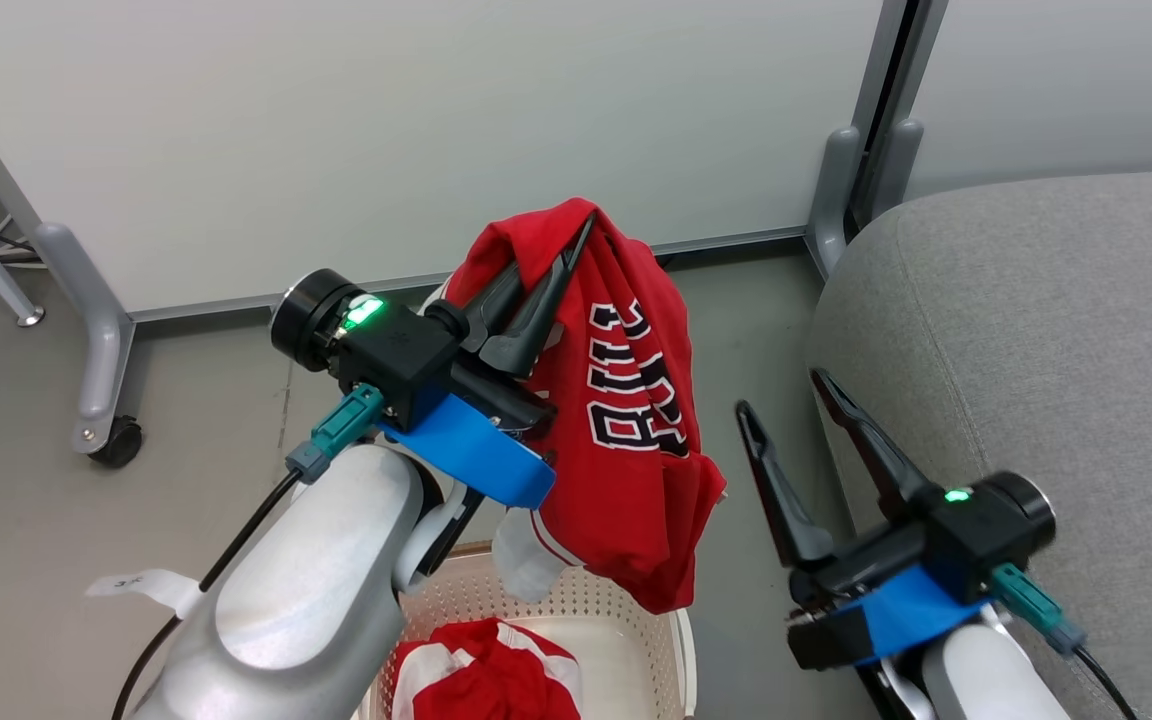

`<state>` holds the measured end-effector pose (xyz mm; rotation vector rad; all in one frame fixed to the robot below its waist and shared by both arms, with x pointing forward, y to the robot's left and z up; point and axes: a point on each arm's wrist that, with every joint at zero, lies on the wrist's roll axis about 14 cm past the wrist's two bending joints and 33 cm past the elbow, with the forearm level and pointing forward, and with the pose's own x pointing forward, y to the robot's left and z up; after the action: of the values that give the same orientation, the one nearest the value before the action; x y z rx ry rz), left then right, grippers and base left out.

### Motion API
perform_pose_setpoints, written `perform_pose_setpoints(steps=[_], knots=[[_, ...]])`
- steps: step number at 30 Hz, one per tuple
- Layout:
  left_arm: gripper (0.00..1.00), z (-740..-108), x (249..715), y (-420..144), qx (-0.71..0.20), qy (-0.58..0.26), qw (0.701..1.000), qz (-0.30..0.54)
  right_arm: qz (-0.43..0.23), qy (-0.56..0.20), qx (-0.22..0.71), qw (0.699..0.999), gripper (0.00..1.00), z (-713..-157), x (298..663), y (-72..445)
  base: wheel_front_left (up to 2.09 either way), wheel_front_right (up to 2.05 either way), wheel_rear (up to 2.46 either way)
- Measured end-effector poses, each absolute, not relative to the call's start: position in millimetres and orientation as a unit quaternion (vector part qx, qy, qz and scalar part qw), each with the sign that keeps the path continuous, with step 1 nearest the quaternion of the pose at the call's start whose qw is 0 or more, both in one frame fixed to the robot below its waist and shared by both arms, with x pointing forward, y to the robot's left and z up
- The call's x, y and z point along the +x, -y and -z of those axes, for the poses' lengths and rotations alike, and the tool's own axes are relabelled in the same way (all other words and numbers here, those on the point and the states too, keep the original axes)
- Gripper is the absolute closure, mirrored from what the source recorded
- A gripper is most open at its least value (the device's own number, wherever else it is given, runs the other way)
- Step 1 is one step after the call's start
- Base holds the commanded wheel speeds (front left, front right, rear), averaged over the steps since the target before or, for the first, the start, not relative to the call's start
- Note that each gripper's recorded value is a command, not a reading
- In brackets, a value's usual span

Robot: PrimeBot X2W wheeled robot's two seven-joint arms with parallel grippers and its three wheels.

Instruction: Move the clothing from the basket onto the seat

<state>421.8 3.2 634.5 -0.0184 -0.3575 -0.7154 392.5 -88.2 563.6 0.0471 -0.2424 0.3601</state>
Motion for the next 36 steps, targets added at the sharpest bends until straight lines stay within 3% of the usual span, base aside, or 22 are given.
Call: perform_pose_setpoints(steps=[11,25,26,27,36], knots=[[1.0,-630.5,426.4,1.1,-0.001,0.172,0.919,0.355,-0.294,0.148,0.0,0.944,0.0,-589.1,412.2,16.8,0.0,0.0,0.0],[1.0,-634.8,420.8,14.4,0.003,0.183,0.91,0.373,-0.317,0.102,-0.03,0.942,0.0,-565.9,442.6,-2.3,0.0,0.0,0.0],[1.0,-634.9,420.3,15.2,0.002,0.183,0.909,0.374,-0.319,0.093,-0.028,0.943,0.8,-560.7,443.1,-3.8,0.0,0.0,0.0],[1.0,-635.3,419.9,15.7,0.003,0.184,0.909,0.375,-0.32,0.084,-0.025,0.943,1.0,-556.1,443.6,-4.6,0.0,0.0,0.0],[1.0,-637.6,419.2,16.5,0.003,0.187,0.907,0.377,-0.325,0.078,-0.019,0.942,1.0,-556.4,446.4,-9.9,0.0,0.0,0.0]])
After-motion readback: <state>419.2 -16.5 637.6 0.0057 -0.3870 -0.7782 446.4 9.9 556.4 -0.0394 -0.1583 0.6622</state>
